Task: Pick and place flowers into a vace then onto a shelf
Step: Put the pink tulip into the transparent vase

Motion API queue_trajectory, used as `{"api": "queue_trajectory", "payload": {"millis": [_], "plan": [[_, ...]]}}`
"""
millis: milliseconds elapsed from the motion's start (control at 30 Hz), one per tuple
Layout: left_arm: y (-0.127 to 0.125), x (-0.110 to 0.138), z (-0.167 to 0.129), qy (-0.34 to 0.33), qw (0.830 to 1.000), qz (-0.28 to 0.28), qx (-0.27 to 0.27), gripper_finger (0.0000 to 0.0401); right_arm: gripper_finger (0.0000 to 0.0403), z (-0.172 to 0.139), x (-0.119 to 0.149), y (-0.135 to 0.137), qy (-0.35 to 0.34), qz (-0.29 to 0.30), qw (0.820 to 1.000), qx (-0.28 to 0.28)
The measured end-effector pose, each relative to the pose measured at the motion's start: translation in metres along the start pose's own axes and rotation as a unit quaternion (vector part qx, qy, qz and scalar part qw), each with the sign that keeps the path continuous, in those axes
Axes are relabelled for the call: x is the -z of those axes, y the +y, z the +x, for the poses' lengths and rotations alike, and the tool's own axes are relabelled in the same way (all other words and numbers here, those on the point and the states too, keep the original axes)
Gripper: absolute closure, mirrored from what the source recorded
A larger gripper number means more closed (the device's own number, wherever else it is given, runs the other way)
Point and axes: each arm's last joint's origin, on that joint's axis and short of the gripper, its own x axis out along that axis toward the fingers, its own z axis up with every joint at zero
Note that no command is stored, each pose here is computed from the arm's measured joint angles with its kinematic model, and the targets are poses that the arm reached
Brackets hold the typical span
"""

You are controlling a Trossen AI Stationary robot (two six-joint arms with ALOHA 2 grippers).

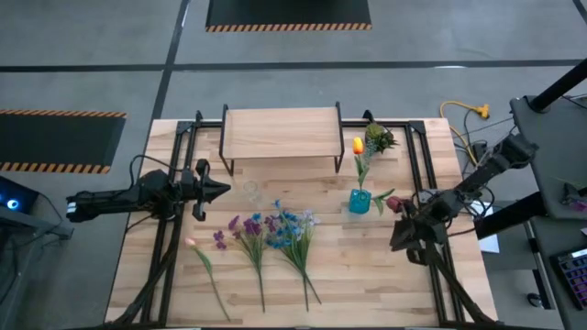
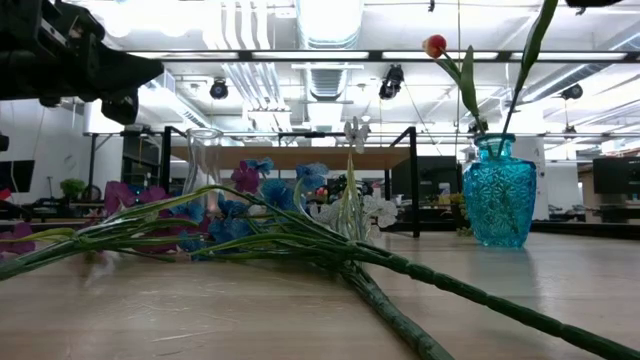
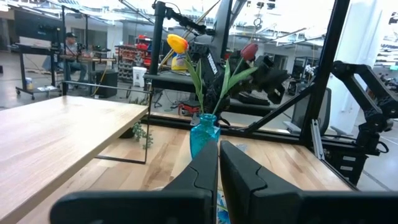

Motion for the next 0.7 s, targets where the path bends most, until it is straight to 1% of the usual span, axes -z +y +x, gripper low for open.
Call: {"api": "queue_trajectory", "payload": {"millis": [233,333,367,400,467,533,600,700], "plan": [[0.0,0.0,0.0,0.0,1.0,0.0,0.0,0.0401,0.0379,-0.004,-0.016,-0.011,-0.069,-0.073,0.993,0.059],[0.0,0.0,0.0,0.0,1.0,0.0,0.0,0.0401,0.0386,-0.007,-0.022,-0.019,-0.063,-0.068,0.986,0.138],[0.0,0.0,0.0,0.0,1.0,0.0,0.001,0.0401,0.0389,-0.007,-0.022,-0.02,-0.053,-0.06,0.984,0.159],[0.0,0.0,0.0,0.0,1.0,0.0,0.0,0.0401,0.0391,-0.008,-0.02,-0.021,-0.04,-0.051,0.984,0.167],[0.0,0.0,0.0,0.0,1.0,0.0,0.0,0.0401,0.0393,-0.007,-0.016,-0.018,-0.017,-0.039,0.989,0.143],[0.0,0.0,0.0,0.0,1.0,0.0,0.001,0.0401,0.0394,-0.006,-0.009,-0.012,0.008,-0.02,0.995,0.101],[0.0,0.0,0.0,0.0,1.0,0.0,0.0,0.0401,0.0394,-0.006,-0.003,-0.009,0.031,0.016,0.996,0.079],[0.0,0.0,0.0,-0.001,1.0,0.0,0.0,0.0401,0.0394,-0.006,0.004,-0.006,0.064,0.084,0.992,0.068]]}}
